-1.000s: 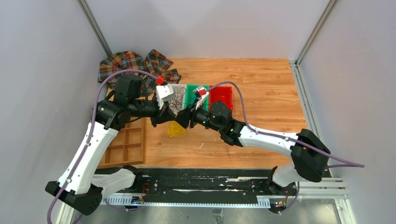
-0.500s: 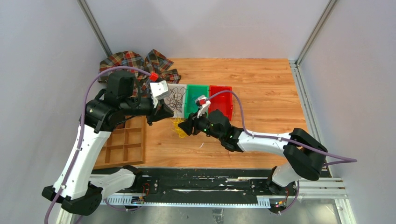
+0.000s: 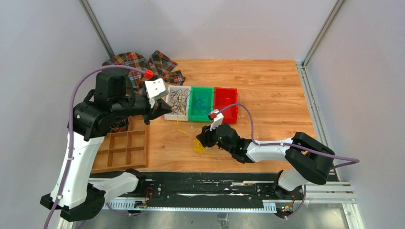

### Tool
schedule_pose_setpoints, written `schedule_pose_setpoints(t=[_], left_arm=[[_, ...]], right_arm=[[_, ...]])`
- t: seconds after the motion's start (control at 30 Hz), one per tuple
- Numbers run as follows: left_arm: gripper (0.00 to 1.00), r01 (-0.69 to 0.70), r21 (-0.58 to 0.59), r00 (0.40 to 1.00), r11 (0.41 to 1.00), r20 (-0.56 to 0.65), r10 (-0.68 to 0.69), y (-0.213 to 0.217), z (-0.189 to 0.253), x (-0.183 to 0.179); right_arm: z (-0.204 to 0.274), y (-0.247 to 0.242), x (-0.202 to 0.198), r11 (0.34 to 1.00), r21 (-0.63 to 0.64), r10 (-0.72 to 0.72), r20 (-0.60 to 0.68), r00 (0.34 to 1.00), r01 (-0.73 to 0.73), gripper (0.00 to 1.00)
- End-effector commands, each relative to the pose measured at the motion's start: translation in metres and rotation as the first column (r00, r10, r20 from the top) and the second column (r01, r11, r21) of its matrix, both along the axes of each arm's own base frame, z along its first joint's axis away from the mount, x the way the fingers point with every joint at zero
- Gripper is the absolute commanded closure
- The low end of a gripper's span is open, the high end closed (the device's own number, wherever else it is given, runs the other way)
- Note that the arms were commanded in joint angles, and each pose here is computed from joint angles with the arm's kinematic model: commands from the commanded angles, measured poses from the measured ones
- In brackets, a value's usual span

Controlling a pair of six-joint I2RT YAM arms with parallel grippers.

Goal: Untangle the cables

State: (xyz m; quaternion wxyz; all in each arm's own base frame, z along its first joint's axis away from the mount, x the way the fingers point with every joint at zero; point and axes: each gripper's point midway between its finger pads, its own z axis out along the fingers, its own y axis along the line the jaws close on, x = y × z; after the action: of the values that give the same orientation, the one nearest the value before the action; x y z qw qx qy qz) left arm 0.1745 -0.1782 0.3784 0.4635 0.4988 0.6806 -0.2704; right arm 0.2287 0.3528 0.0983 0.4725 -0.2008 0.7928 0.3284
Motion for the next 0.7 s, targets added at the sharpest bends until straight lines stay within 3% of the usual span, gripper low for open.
schedule_pose_setpoints(t=[0.0,0.4,0.53,0.67], left_arm=[[1.0,-0.052,0.002,0.991,0.999,0.123,0.051,0.009,0.031,0.008],[0.99,-0.128,0.024,0.964,0.991,0.236,0.119,0.022,0.069,0.022],[1.0,-0.106,0.027,0.967,0.994,0.234,0.097,0.02,0.066,0.019],[1.0,-0.076,0.027,0.974,0.997,0.217,0.068,0.018,0.059,0.011]], right_arm=[[-0.019,-0.02,0.003,0.995,-0.083,-0.058,0.033,0.998,0.06,0.57],[-0.05,-0.053,0.0,0.969,-0.22,-0.113,0.026,0.993,0.116,0.58],[-0.02,-0.047,0.006,0.975,-0.189,-0.1,0.077,0.992,0.113,0.56],[0.044,-0.035,0.011,0.991,-0.112,-0.059,0.179,0.982,0.08,0.48]])
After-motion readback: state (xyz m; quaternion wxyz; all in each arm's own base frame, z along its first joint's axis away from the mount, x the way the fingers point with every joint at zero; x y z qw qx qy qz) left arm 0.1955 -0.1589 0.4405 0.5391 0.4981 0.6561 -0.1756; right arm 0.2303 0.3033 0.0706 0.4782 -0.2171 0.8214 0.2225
